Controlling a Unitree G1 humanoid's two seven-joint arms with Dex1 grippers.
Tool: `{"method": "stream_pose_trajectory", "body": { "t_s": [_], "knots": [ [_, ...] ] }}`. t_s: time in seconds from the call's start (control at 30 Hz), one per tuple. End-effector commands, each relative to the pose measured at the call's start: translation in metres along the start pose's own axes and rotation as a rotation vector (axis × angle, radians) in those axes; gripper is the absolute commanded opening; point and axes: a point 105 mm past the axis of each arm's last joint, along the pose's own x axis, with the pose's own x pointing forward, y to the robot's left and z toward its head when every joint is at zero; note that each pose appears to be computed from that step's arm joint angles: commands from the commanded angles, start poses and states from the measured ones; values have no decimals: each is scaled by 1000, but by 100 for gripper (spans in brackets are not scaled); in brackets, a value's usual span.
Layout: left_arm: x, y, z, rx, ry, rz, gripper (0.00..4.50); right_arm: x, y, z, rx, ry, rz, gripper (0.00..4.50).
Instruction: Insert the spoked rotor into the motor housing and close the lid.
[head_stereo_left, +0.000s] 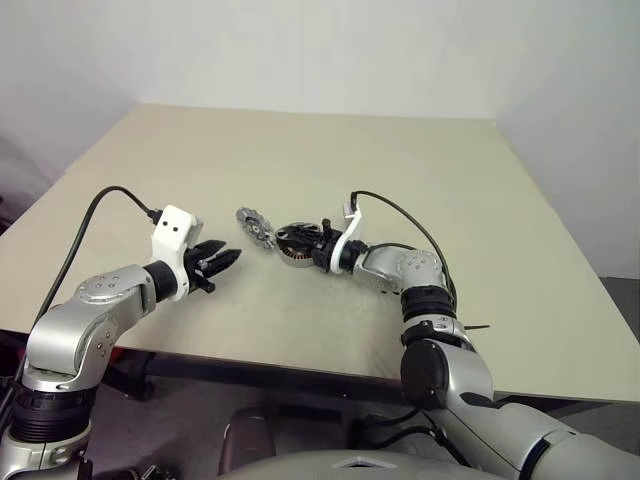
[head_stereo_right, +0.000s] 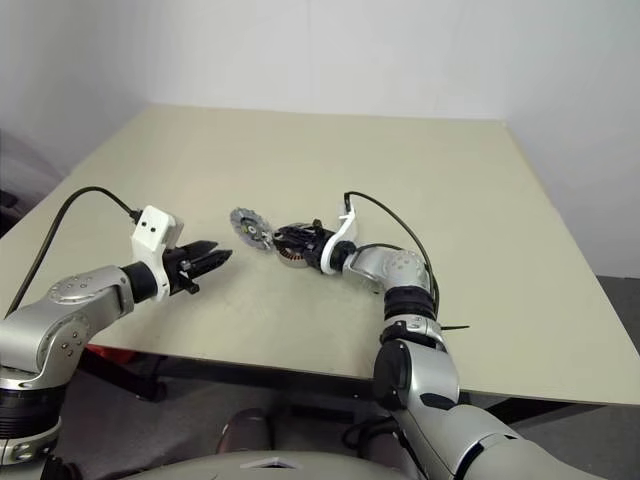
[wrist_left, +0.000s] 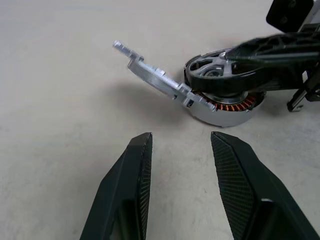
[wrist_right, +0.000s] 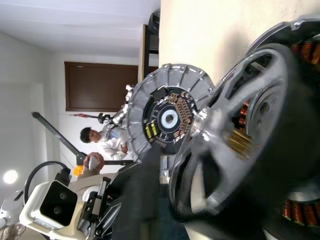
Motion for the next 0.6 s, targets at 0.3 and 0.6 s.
{"method": "stream_pose_trajectory", "body": {
  "t_s": [0.3,0.6],
  "knots": [
    [-3,2,13,33,-47,17,197,-5,24,8,-67,4,45,255],
    [-1,0,13,27,-55,14,197,-24,17,6,-122,52,0,255]
  ]
}}
